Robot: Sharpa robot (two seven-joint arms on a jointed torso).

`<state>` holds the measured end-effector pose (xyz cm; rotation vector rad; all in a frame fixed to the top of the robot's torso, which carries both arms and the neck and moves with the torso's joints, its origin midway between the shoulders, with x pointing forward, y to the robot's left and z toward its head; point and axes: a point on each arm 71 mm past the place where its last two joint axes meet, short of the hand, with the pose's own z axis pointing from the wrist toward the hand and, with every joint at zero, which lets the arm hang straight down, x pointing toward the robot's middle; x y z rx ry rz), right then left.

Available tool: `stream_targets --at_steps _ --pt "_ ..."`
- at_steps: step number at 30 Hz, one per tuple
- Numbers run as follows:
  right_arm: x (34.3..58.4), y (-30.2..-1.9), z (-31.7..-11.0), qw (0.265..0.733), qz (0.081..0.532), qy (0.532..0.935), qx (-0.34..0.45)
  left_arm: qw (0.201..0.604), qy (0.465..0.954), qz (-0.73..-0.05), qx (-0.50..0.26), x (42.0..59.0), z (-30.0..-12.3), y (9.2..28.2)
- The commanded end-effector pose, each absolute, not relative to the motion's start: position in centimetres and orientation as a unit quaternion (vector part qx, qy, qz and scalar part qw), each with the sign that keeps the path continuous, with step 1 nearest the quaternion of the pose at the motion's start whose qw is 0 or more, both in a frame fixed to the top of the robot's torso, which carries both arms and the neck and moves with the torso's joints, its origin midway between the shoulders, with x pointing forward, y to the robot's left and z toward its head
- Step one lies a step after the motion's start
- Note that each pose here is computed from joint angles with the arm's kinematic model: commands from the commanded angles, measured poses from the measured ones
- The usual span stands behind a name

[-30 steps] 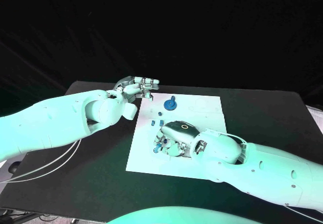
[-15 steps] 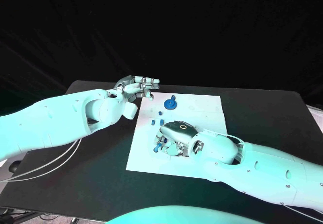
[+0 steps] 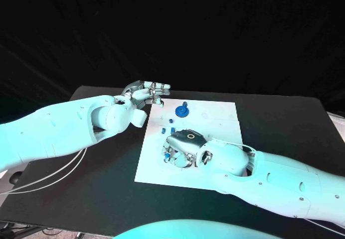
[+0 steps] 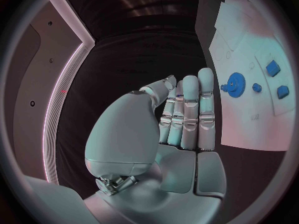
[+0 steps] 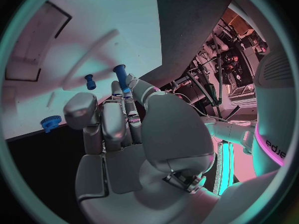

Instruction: Assemble the parts on the task board

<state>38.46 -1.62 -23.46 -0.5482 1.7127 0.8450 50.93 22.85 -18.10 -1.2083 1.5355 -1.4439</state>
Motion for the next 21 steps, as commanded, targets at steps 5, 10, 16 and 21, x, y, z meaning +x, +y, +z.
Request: stream_targets --at_steps 5,10,16,21 --pt "38.3 -1.8 -24.0 0.549 0.353 0.723 -0.225 0.343 0.594 -0.564 -0.46 50.9 -18.0 22.6" --pt "38.4 -2.5 -23.4 0.578 0.369 0.703 -0.19 0.343 0.594 -0.563 -0.46 50.9 -18.0 22.6" --pt "38.1 -4.9 -21.3 0.606 0.408 0.67 -0.13 0.346 0.599 -0.56 -0.456 50.9 -18.1 22.8" --pt "38.7 -8.3 -19.2 0.606 0.404 0.678 -0.1 0.347 0.6 -0.559 -0.455 50.9 -18.1 22.9"
